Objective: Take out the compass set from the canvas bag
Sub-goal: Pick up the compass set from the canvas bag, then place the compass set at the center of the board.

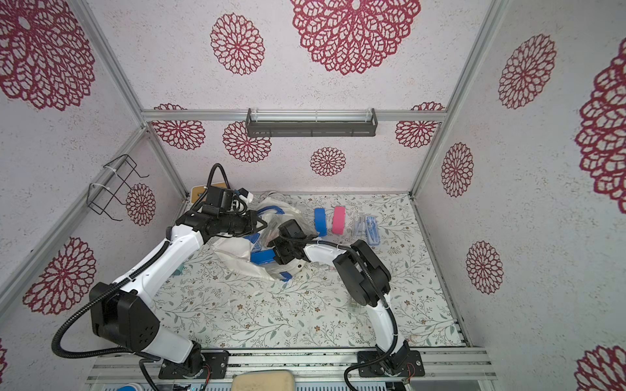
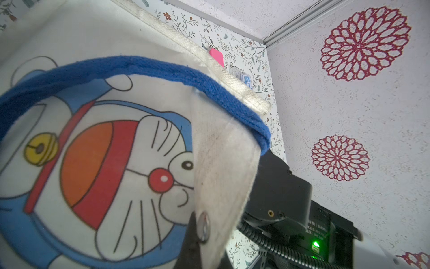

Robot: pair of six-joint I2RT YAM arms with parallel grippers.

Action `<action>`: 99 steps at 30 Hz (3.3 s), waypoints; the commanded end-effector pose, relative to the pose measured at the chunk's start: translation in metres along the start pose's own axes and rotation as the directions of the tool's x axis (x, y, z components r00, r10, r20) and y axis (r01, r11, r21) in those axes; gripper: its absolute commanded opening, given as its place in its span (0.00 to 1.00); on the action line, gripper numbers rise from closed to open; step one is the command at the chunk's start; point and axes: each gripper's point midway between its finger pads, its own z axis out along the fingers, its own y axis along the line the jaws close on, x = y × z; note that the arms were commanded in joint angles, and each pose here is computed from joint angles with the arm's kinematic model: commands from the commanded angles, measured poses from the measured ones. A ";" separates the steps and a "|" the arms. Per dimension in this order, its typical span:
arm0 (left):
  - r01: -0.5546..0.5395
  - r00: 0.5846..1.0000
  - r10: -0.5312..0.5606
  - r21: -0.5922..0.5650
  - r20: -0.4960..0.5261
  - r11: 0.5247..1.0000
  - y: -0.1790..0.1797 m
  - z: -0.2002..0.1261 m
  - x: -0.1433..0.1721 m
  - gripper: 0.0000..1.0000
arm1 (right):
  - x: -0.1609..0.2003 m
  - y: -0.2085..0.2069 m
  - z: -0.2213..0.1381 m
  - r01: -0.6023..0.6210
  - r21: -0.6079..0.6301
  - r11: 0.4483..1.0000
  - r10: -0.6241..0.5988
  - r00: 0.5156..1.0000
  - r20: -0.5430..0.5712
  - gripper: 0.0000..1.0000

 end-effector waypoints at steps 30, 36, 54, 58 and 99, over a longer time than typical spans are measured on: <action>-0.002 1.000 0.002 0.042 0.011 0.999 -0.017 -0.010 -0.001 0.00 | -0.017 0.013 0.031 0.006 -0.073 0.997 -0.003 1.000 0.031 0.29; -0.006 1.000 0.006 0.046 0.013 0.999 -0.020 -0.011 -0.005 0.00 | -0.020 0.034 0.015 0.048 -0.126 0.991 -0.040 0.997 0.063 0.28; 0.012 1.000 -0.014 0.066 0.026 0.998 -0.025 -0.018 -0.003 0.00 | -0.022 0.066 0.026 0.083 -0.267 0.960 -0.071 0.996 0.056 0.39; 0.013 1.000 -0.014 0.071 0.024 0.997 -0.026 -0.017 -0.003 0.00 | -0.020 0.057 0.034 0.065 -0.240 0.968 -0.059 0.998 0.033 0.32; 0.106 0.985 -0.108 0.019 0.133 0.994 0.025 -0.024 -0.051 0.00 | -0.083 0.011 -0.249 0.703 0.034 0.710 -0.704 0.708 0.065 0.11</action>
